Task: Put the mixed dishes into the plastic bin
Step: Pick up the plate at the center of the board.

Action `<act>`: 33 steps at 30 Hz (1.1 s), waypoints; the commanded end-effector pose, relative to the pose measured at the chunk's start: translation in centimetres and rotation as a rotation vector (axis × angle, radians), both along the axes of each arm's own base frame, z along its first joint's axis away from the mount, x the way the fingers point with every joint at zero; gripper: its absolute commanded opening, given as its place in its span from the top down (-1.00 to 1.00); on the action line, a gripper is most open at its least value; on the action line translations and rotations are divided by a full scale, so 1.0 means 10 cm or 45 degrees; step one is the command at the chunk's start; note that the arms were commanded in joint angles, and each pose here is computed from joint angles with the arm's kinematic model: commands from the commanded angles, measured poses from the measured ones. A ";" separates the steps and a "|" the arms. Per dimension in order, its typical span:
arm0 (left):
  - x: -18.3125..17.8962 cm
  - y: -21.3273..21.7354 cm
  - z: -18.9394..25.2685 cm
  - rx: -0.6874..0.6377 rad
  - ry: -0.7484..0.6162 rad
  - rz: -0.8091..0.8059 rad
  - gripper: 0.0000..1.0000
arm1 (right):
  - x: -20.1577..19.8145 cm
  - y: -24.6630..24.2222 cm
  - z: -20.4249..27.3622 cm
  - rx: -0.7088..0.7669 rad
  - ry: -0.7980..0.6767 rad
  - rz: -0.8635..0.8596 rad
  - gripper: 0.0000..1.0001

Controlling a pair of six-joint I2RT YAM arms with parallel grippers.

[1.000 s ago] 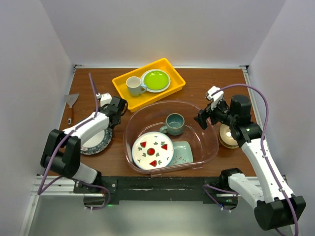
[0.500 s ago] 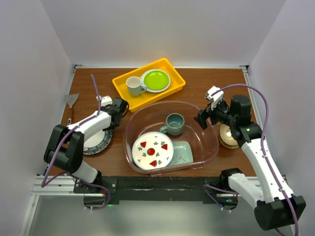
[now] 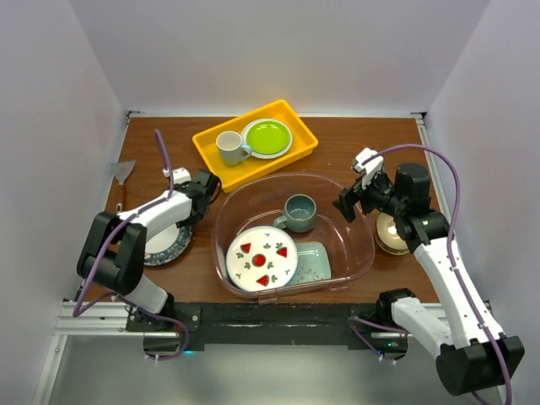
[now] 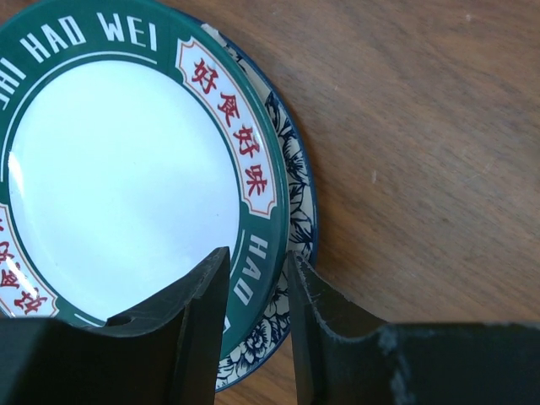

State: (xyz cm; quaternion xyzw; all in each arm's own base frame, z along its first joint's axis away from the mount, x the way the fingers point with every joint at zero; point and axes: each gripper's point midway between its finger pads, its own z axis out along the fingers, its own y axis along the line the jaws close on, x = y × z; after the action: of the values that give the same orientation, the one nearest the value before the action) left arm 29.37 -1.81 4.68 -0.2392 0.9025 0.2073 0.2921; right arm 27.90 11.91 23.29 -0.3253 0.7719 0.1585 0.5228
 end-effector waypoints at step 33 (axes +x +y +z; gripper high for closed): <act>0.17 0.16 0.61 0.039 -0.223 0.011 1.00 | 0.00 0.00 0.13 0.006 -0.074 0.014 -0.98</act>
State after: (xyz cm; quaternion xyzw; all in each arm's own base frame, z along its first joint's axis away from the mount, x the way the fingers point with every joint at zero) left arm 28.99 -0.45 6.37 -0.2402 0.8924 0.2249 0.3088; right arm 27.79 11.88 23.57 -0.3272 0.7685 0.1565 0.5272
